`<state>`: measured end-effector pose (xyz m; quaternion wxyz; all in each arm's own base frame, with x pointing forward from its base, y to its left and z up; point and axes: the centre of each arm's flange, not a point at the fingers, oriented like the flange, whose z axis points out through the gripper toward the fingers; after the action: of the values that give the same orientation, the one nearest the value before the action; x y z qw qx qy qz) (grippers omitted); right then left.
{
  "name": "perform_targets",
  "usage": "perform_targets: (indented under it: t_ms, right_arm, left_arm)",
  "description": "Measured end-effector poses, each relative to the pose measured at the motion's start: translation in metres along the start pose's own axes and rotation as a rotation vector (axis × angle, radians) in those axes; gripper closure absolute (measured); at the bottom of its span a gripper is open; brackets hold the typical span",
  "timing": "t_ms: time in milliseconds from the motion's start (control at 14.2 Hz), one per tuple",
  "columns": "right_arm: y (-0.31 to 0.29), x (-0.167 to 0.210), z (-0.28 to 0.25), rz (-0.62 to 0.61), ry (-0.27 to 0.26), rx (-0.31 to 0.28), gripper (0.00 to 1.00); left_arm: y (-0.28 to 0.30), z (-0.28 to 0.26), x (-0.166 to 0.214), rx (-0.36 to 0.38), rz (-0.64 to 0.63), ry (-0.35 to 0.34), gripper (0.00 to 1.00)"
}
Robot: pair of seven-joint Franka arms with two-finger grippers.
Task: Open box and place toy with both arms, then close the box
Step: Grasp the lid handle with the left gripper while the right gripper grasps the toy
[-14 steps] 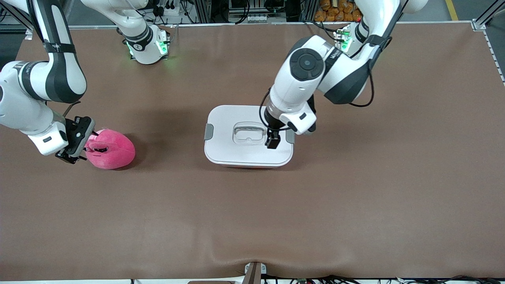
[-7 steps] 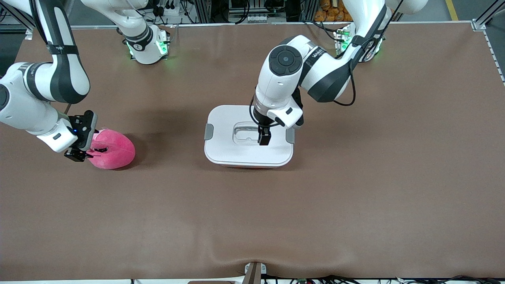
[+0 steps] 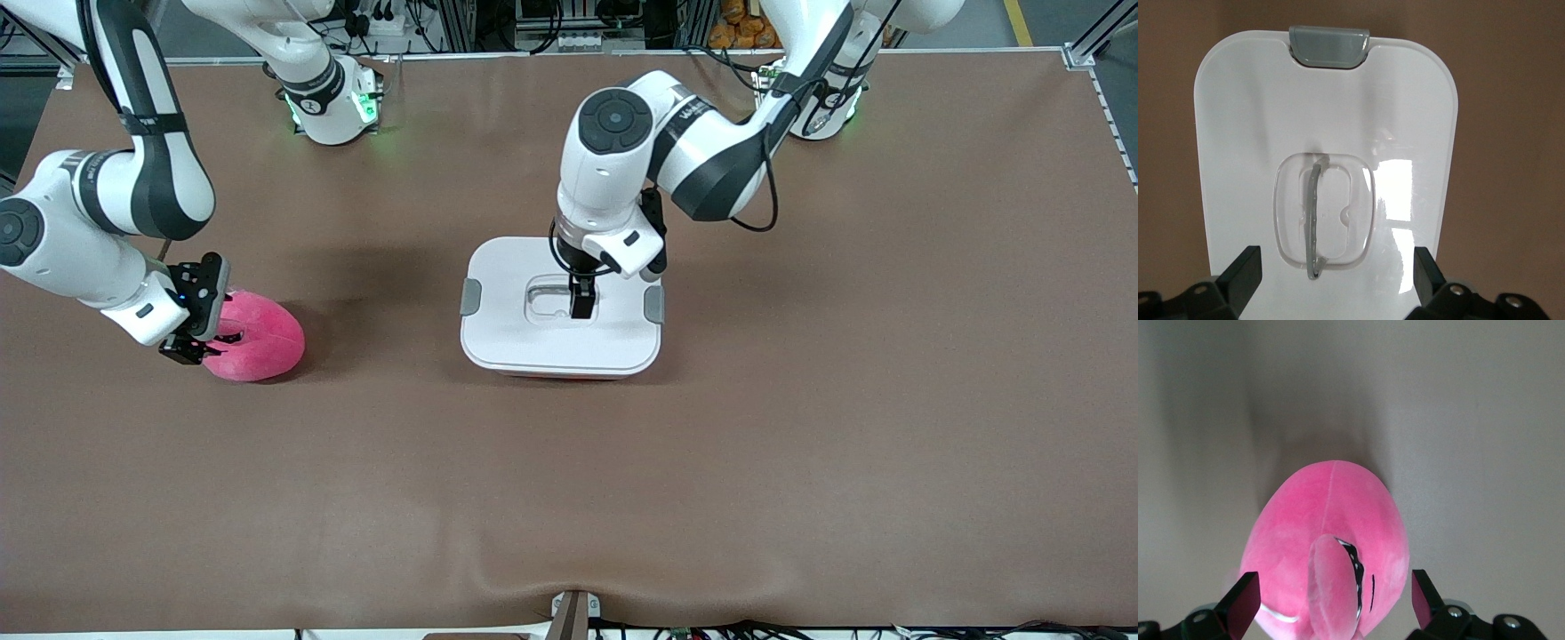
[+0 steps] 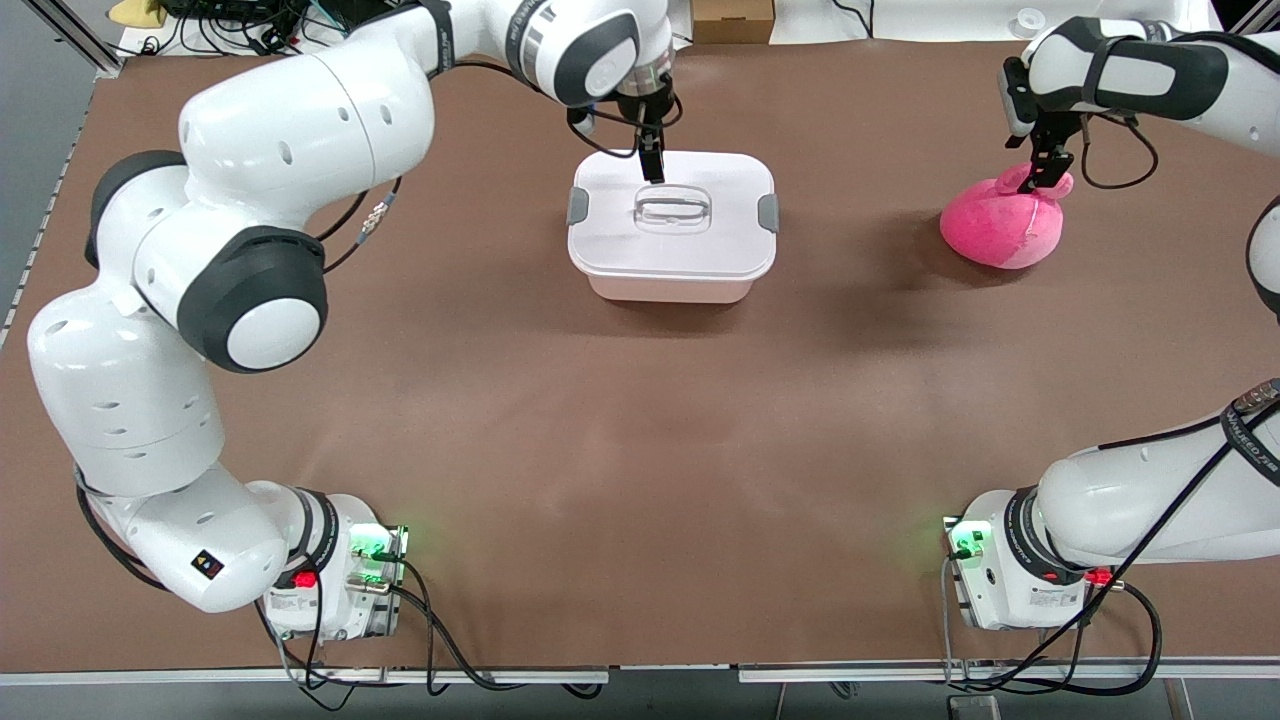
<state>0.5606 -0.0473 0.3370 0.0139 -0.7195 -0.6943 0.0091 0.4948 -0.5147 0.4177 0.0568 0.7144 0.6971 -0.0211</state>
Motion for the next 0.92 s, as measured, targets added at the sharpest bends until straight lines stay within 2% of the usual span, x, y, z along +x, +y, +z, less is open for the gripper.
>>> perform_targets:
  t_ms: [283, 353, 777, 918]
  right_arm:
    - [0.0, 0.0, 0.016, -0.003, -0.005, -0.018, 0.0]
    - [0.0, -0.001, 0.017, -0.003, -0.005, -0.019, 0.07]
    - [0.001, -0.009, 0.021, 0.004, -0.012, -0.024, 0.74]
    - [0.001, -0.009, 0.02, 0.004, -0.014, -0.027, 0.85]
  left_arm:
    - [-0.012, 0.037, -0.013, 0.026, 0.024, 0.033, 0.0]
    - [-0.011, 0.042, -0.014, 0.02, 0.026, 0.03, 0.0]
    - [-0.014, 0.053, -0.018, 0.019, 0.034, 0.029, 0.0]
    - [-0.016, 0.058, -0.019, 0.025, 0.033, 0.034, 0.0]
